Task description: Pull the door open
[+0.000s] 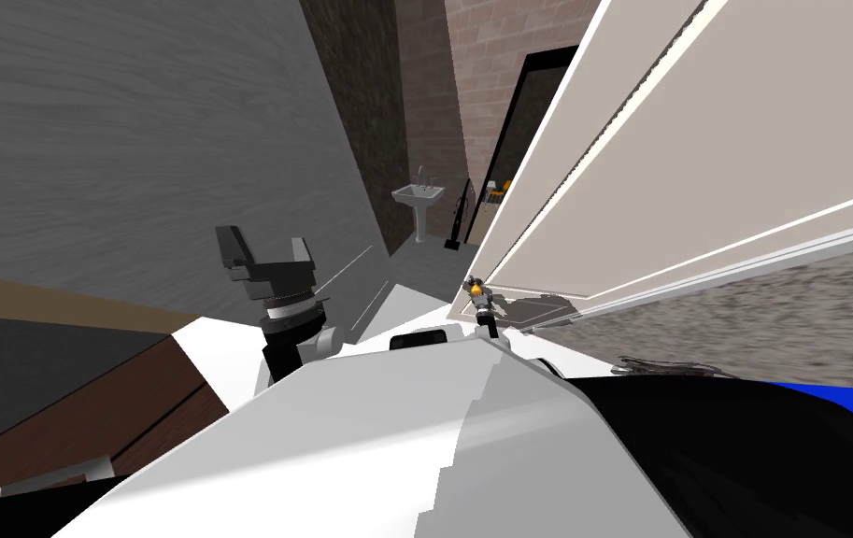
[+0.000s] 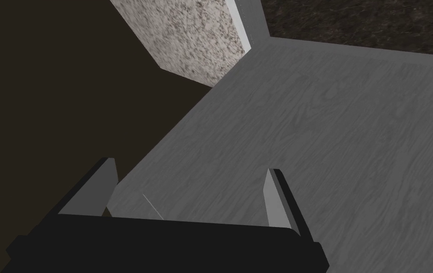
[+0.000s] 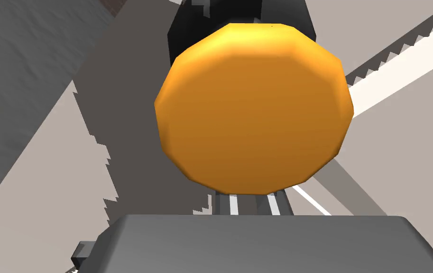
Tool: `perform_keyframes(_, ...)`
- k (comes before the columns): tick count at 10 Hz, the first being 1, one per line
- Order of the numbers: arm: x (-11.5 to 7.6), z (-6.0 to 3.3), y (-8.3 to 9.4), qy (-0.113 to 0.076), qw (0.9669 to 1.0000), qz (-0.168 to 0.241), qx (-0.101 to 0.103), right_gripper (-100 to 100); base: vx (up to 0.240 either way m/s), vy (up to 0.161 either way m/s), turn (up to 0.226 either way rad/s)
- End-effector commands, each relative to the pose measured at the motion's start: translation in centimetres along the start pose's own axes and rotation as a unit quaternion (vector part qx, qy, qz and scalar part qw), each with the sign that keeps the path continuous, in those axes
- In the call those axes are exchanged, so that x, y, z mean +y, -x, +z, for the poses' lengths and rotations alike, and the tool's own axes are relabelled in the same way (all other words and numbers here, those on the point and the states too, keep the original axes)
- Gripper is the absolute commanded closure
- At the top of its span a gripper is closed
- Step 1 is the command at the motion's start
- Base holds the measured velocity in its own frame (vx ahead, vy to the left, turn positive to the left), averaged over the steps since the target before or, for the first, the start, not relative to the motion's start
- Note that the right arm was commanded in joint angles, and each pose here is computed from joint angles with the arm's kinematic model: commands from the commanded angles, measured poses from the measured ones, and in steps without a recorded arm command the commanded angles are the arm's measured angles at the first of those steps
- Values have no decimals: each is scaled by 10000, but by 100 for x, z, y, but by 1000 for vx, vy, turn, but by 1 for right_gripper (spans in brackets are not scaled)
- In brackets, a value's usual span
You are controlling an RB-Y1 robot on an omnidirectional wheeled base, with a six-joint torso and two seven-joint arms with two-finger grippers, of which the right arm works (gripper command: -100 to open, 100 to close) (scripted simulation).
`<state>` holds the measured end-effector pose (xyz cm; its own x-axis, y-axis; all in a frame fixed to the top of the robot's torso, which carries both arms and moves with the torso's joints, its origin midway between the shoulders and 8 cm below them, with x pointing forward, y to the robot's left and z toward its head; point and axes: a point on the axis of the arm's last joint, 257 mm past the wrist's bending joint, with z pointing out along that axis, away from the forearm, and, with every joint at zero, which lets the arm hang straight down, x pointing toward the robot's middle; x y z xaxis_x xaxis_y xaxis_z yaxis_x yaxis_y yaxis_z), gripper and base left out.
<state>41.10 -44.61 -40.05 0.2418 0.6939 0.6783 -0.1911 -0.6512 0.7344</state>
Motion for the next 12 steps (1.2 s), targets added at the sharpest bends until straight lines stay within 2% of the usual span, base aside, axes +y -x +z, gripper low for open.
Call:
perform_keyframes(1,12,70,-159,80,9993,301,188,100,-53,-14,73)
perform_keyframes(2,12,70,-159,80,9993,303,188,100,-39,-16,54)
perform_keyframes(3,15,68,-157,81,9984,523,184,100,-51,-14,78)
perform_keyframes(4,-56,3,-46,17,9977,674,-8,-100,-95,-27,47)
perform_keyframes(6,-88,6,-90,35,9955,949,-3,-100,-98,-14,-22)
perform_keyframes(8,-127,10,-144,55,9917,1286,4,-100,-107,9,60)
perform_keyframes(10,-171,14,-206,77,9860,1666,11,-100,-91,22,47)
perform_keyframes(12,-216,17,-272,98,9784,2066,20,-100,-96,-9,22)
